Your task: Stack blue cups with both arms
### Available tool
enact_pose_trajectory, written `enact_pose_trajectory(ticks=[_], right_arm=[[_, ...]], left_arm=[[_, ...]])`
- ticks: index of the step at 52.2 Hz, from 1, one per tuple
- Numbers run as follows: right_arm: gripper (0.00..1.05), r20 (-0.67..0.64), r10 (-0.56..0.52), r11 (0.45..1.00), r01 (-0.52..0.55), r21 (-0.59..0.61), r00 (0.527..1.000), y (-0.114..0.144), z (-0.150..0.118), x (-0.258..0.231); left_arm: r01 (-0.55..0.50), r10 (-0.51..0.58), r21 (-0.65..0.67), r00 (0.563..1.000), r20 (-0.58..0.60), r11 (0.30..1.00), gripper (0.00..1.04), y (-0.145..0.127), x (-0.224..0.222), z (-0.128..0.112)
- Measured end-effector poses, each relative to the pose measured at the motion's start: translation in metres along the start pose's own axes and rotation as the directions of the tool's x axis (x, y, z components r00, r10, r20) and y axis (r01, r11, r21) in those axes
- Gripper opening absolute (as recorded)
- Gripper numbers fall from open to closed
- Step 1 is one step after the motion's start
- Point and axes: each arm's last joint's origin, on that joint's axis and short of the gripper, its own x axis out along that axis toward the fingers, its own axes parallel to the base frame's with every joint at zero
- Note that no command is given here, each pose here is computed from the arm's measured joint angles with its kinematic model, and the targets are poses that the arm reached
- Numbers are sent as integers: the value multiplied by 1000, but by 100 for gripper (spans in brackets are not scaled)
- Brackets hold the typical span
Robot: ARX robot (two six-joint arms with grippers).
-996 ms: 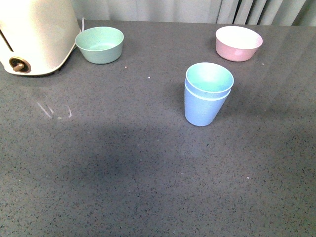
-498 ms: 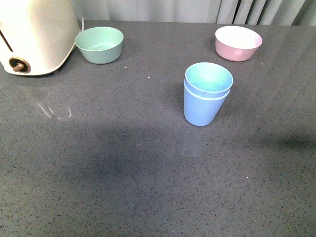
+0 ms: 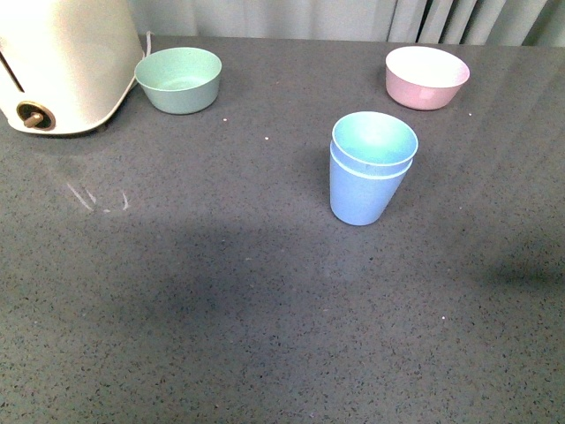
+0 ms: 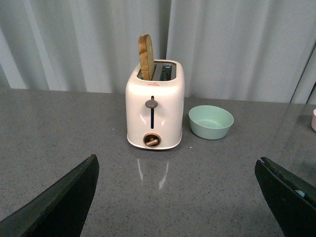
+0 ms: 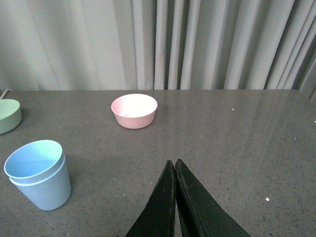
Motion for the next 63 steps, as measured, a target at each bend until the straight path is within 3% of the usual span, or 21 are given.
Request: enact_pose_trajectory(ticks=[63], right_arm=[[2, 3, 0, 1000, 0, 0, 1000, 0, 0, -35]], left_arm=[[0, 0, 0, 1000, 0, 1000, 96, 0, 0, 0]])
